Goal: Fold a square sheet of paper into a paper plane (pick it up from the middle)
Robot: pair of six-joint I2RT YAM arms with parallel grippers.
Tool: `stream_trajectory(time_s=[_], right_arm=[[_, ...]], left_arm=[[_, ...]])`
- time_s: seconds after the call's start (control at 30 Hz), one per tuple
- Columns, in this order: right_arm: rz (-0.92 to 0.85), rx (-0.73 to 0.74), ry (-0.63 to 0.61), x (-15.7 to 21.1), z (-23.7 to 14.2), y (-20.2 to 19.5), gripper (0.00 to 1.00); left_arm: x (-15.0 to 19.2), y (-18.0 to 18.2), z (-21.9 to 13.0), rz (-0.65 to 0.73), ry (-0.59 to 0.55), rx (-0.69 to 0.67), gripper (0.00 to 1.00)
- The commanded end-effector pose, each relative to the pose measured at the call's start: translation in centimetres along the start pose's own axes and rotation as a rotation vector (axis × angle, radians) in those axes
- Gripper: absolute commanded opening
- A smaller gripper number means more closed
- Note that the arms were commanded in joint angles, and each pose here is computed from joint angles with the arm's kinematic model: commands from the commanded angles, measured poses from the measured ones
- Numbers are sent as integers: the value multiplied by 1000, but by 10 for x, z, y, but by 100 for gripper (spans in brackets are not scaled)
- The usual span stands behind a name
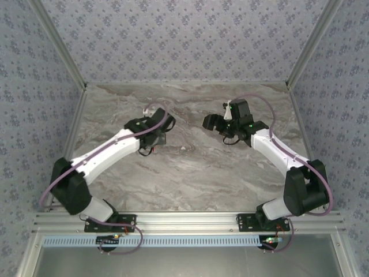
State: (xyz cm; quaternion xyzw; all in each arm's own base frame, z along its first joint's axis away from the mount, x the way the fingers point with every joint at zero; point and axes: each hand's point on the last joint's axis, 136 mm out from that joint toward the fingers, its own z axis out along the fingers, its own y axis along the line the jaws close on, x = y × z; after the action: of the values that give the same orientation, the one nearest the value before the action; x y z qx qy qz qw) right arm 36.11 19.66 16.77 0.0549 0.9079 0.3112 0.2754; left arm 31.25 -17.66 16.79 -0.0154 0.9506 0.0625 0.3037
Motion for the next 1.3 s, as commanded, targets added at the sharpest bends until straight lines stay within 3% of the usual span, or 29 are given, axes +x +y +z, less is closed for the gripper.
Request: stream_trajectory(time_s=[0.0, 0.23, 0.4, 0.53, 0.63, 0.77, 0.93, 1.1, 1.27], right_arm=[[-14, 122, -12, 8, -4, -22, 79], [1, 169, -10, 15, -2, -33, 78], [34, 195, -16, 18, -2, -41, 78], [42, 205, -20, 20, 0, -45, 78], [32, 197, -24, 22, 4, -42, 78], [-59, 182, 2, 37, 19, -20, 76], [-215, 108, 100, 76, 53, 34, 69], [-287, 31, 248, 127, 99, 80, 49], [-299, -19, 308, 148, 130, 113, 39]], left_arm=[[3, 28, 4, 153, -17, -284, 15], [23, -27, 44, 212, 45, -280, 19], [37, -75, 58, 174, 123, -86, 39], [32, -103, 43, 110, 137, 143, 63], [21, -111, 27, 35, 134, 321, 74], [9, -94, 14, -69, 97, 464, 84], [9, -25, 33, -259, 87, 381, 94], [31, 41, 56, -462, 128, 277, 98], [48, 70, 64, -569, 153, 269, 99]])
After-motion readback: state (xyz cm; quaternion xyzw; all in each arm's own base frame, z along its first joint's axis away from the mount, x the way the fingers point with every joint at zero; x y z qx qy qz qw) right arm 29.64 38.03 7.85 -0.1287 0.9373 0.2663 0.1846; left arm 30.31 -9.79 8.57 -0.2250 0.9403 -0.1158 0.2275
